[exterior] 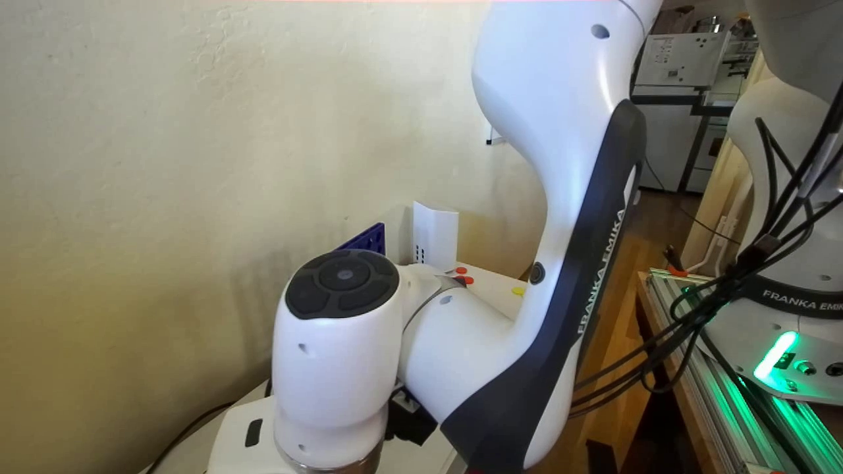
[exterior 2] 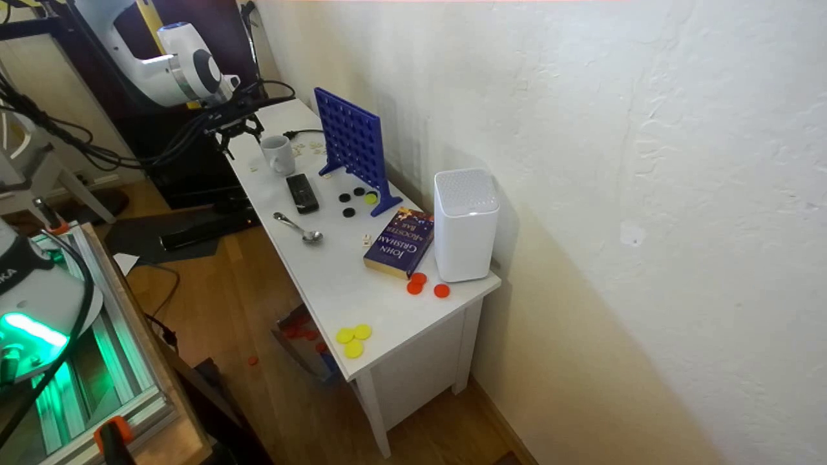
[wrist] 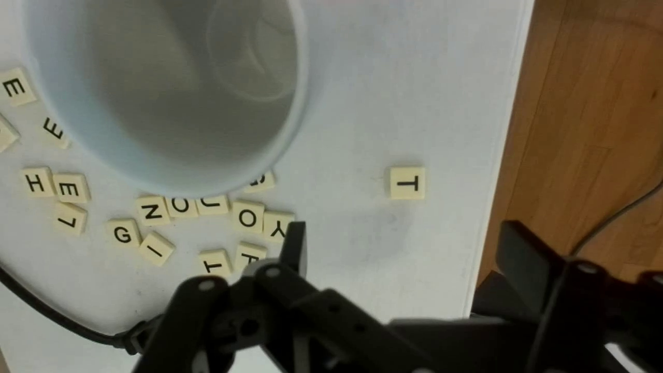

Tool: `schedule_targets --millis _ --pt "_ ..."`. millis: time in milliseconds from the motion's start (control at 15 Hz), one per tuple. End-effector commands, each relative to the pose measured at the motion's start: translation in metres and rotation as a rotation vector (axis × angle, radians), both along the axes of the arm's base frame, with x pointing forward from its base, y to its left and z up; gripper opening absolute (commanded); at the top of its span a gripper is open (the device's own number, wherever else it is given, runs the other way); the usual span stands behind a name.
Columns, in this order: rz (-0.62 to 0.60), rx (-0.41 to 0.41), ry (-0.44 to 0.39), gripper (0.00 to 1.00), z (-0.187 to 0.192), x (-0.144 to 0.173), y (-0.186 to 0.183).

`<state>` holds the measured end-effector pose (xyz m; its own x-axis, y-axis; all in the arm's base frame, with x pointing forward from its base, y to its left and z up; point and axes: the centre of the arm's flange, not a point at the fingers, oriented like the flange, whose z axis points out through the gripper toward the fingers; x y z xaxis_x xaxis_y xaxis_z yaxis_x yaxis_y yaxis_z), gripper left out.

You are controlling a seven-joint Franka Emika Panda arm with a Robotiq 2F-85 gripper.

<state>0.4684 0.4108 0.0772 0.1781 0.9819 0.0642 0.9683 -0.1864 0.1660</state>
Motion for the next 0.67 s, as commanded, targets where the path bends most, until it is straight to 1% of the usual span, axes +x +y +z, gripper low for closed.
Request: schedule_targets --millis 0,267,600 --pt "0.0 0.0 0.0 0.99 0.0 0.0 0.0" --pt "0.068 -0.022 0.005 1.0 0.0015 0.0038 -0.0001" --pt "0.151 -0.059 0.028 1.0 -0.0068 0.0024 -0.0021"
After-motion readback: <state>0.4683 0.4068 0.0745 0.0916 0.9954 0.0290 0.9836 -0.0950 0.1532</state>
